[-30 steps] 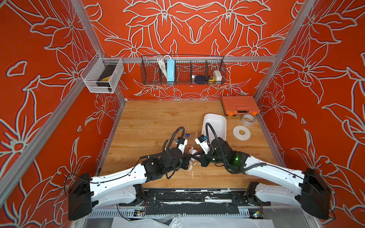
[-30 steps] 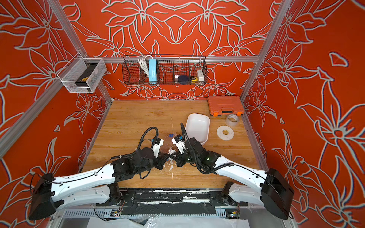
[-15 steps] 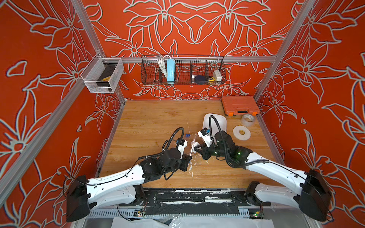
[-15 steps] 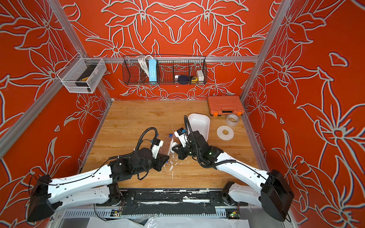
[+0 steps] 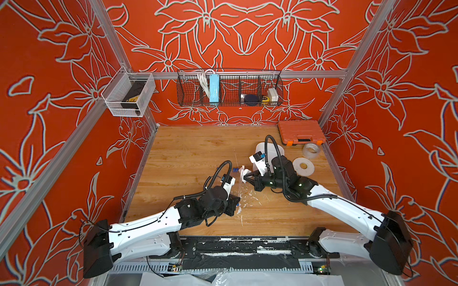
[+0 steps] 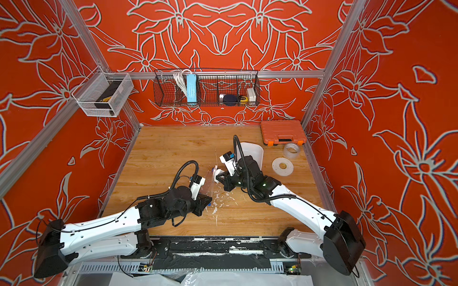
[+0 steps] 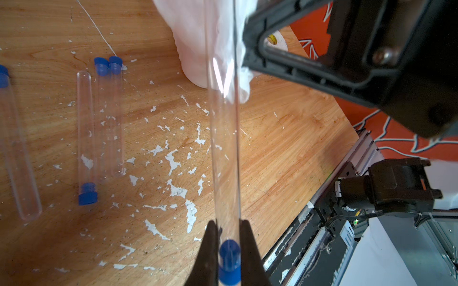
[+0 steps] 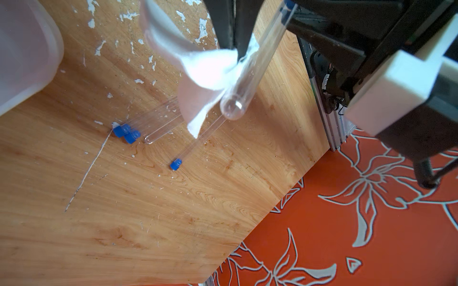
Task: Wipe the exteriors of test tubes
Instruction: Wipe the dirt from the test tube, then place the test tube in the storage box.
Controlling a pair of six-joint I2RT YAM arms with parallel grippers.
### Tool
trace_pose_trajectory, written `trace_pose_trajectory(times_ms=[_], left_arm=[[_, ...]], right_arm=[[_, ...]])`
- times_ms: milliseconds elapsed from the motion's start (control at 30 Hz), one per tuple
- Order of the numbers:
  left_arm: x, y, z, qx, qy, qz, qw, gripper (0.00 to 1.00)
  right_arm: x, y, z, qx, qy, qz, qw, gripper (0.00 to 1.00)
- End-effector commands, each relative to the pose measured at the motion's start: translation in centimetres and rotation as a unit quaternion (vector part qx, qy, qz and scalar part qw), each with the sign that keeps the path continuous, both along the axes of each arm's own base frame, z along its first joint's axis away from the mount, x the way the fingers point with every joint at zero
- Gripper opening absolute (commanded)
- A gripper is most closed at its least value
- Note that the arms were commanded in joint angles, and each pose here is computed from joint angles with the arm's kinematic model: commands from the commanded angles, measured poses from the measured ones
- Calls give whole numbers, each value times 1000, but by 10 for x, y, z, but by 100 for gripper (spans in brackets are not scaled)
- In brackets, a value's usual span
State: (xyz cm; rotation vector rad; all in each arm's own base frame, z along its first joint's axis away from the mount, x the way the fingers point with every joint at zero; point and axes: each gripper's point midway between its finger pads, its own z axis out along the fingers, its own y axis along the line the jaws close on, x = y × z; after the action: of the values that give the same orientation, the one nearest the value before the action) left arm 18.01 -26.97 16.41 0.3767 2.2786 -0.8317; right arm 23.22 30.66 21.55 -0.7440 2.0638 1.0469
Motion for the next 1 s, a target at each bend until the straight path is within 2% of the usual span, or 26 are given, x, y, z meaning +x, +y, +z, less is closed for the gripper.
trace_pose_trajectory(times_ms=[0,233,467,633,733,833,967], left_arm=[[-6,0,-3,6,7,-13,1000,9],[-7,1,-10,13,12,-11,1000,9],[4,-12,-13,29,7,-12,999,9],[35,-46,-1,52,-12,-22,998,10],[62,-71,7,75,-23,-30,996,10],[93,-99,17,71,-27,-43,996,10],[137,-136,13,94,-30,-49,994,10]], right_arm=[[10,5,31,26,-35,13,999,0],[44,-17,62,35,-54,-21,998,0],[66,-62,83,36,-58,-76,995,0],[68,-112,57,21,-21,-172,985,0],[70,-144,24,10,29,-242,970,0],[70,-174,-6,-4,70,-301,951,0],[65,-206,-23,-15,88,-358,929,0]])
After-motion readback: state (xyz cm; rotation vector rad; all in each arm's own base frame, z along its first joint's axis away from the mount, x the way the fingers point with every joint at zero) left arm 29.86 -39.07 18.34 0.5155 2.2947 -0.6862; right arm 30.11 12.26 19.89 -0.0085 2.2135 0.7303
